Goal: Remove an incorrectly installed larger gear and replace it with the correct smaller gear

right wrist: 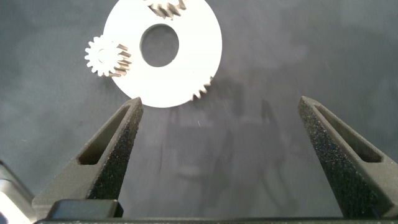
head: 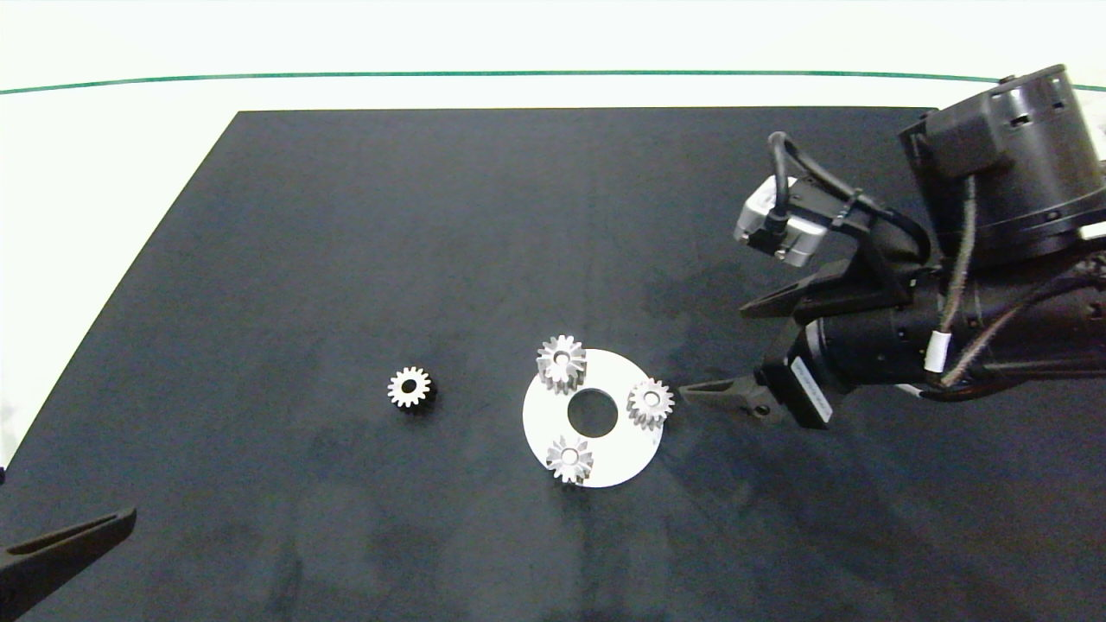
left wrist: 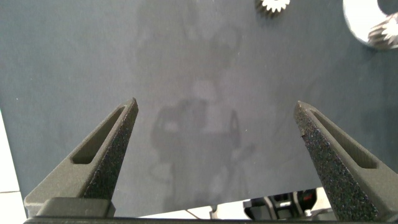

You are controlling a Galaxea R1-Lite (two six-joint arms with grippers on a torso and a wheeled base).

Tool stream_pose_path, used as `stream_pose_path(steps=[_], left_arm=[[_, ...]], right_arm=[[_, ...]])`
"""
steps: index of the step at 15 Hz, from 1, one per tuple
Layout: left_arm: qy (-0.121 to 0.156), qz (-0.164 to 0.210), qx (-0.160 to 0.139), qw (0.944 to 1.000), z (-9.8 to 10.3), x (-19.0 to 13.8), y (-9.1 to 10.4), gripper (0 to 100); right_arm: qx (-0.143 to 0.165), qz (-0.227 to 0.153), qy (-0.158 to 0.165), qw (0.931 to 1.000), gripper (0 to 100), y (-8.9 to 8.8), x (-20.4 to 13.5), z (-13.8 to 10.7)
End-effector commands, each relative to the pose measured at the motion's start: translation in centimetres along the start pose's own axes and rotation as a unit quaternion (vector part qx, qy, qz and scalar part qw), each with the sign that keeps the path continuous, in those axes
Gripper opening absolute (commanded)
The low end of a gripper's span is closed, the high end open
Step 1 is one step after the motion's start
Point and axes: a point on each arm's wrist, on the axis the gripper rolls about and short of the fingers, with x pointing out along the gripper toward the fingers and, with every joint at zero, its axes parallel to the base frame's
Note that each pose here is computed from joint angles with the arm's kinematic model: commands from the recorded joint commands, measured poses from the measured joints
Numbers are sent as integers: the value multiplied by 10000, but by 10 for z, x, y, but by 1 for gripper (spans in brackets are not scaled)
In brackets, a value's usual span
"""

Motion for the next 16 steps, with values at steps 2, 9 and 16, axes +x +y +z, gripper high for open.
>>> stream_pose_path(steps=[2, 9, 16], left_arm=[[-54, -2, -50, 10000, 2, -2, 0, 100], [-107, -2, -89, 9999, 1, -5, 0, 100], [-153, -2, -114, 9998, 2, -7, 0, 100]], right_arm=[[-435, 179, 222, 9986, 100, 12, 44, 12], [-606, 14, 6, 9982, 100, 35, 111, 30], [-701, 61, 31, 9975, 100, 47, 131, 33]])
